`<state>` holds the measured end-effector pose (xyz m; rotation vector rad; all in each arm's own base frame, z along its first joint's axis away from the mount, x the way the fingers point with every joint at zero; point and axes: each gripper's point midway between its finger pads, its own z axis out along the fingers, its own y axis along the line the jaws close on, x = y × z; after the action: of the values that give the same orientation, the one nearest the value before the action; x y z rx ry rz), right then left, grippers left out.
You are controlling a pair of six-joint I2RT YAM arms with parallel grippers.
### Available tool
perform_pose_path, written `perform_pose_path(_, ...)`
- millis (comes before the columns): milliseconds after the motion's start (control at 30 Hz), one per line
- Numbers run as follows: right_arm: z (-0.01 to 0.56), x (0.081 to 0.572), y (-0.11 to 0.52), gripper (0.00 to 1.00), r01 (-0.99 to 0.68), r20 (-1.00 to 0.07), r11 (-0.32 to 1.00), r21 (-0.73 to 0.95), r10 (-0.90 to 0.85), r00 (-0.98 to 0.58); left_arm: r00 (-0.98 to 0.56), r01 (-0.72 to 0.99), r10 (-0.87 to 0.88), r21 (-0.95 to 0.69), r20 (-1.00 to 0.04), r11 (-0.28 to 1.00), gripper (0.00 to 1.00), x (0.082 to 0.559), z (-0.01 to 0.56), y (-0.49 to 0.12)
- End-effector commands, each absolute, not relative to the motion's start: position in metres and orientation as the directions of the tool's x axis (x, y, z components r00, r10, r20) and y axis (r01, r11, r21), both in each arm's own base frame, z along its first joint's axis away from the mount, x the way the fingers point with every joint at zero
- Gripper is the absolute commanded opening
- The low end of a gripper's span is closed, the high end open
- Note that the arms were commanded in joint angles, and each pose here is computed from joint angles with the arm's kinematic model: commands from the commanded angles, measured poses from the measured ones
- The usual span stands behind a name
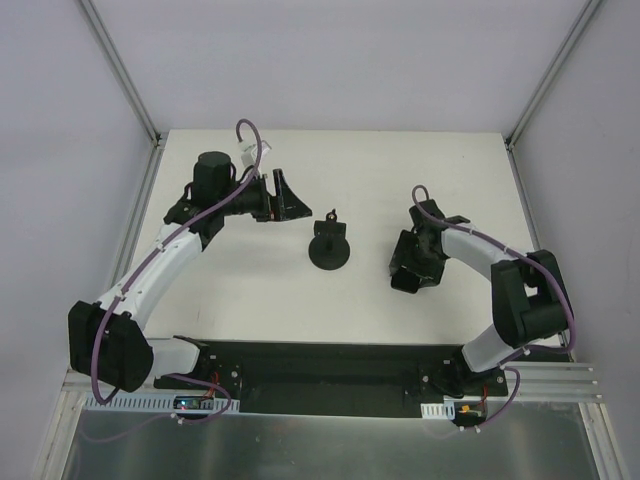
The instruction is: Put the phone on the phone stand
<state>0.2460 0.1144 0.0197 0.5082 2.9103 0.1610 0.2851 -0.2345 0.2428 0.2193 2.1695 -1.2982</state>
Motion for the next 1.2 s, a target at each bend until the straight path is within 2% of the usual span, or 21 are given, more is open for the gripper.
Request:
perform_pose_path(0,0.031,0.25,0.127,0.87,0.24,-0.137,0.953,0.185,0.267,-0.954,-0.687,0.591,-0.178,-0.684,-0.704,0.427,0.85,0.285,0.325,-0.244)
perform_pose_path(133,0.038,0.265,0.119,1.0,0.206,-0.161,0.97,0.128,0.225,-0.961,-0.631,0.628,-0.145,-0.611,-0.762,0.481,0.85,0.29,0.321,-0.238)
perform_pose_path(167,0.037,0.266,0.119,0.97,0.202,-0.151,0.971,0.13,0.221,-0.963,-0.604,0.636,-0.135,-0.578,-0.785,0.511,0.86,0.294,0.316,-0.235)
perform_pose_path(333,0.033,0.273,0.114,0.99,0.188,-0.134,0.978,0.09,0.199,-0.971,-0.619,0.612,-0.11,-0.565,-0.778,0.553,0.86,0.293,0.286,-0.225)
perform_pose_path(467,0.022,0.275,0.114,0.93,0.184,-0.095,0.981,0.063,0.19,-0.977,-0.594,0.634,-0.108,-0.546,-0.797,0.548,0.86,0.286,0.293,-0.223)
perform_pose_path(633,0.019,0.283,0.11,0.88,0.198,-0.105,0.98,0.025,0.199,-0.974,-0.6,0.636,-0.107,-0.554,-0.793,0.537,0.86,0.282,0.294,-0.224)
perform_pose_path(800,0.014,0.281,0.109,0.77,0.186,-0.092,0.982,0.016,0.187,-0.978,-0.582,0.639,-0.109,-0.536,-0.806,0.552,0.86,0.282,0.296,-0.221)
perform_pose_path(967,0.013,0.287,0.103,0.84,0.192,-0.096,0.981,-0.03,0.189,-0.977,-0.566,0.654,-0.107,-0.524,-0.818,0.545,0.86,0.279,0.3,-0.221)
perform_pose_path(1033,0.012,0.288,0.102,0.84,0.196,-0.095,0.98,-0.043,0.191,-0.977,-0.558,0.655,-0.109,-0.517,-0.823,0.551,0.86,0.279,0.302,-0.22)
perform_pose_path(1100,0.013,0.29,0.103,0.81,0.192,-0.096,0.98,-0.046,0.186,-0.978,-0.553,0.658,-0.108,-0.513,-0.826,0.552,0.87,0.279,0.303,-0.219)
perform_pose_path(1133,0.013,0.291,0.103,0.76,0.19,-0.098,0.981,-0.045,0.185,-0.978,-0.551,0.657,-0.107,-0.51,-0.827,0.556,0.86,0.279,0.302,-0.219)
perform_pose_path(1167,0.013,0.292,0.103,0.68,0.19,-0.104,0.981,-0.043,0.185,-0.977,-0.548,0.656,-0.107,-0.506,-0.829,0.56,0.87,0.28,0.302,-0.218)
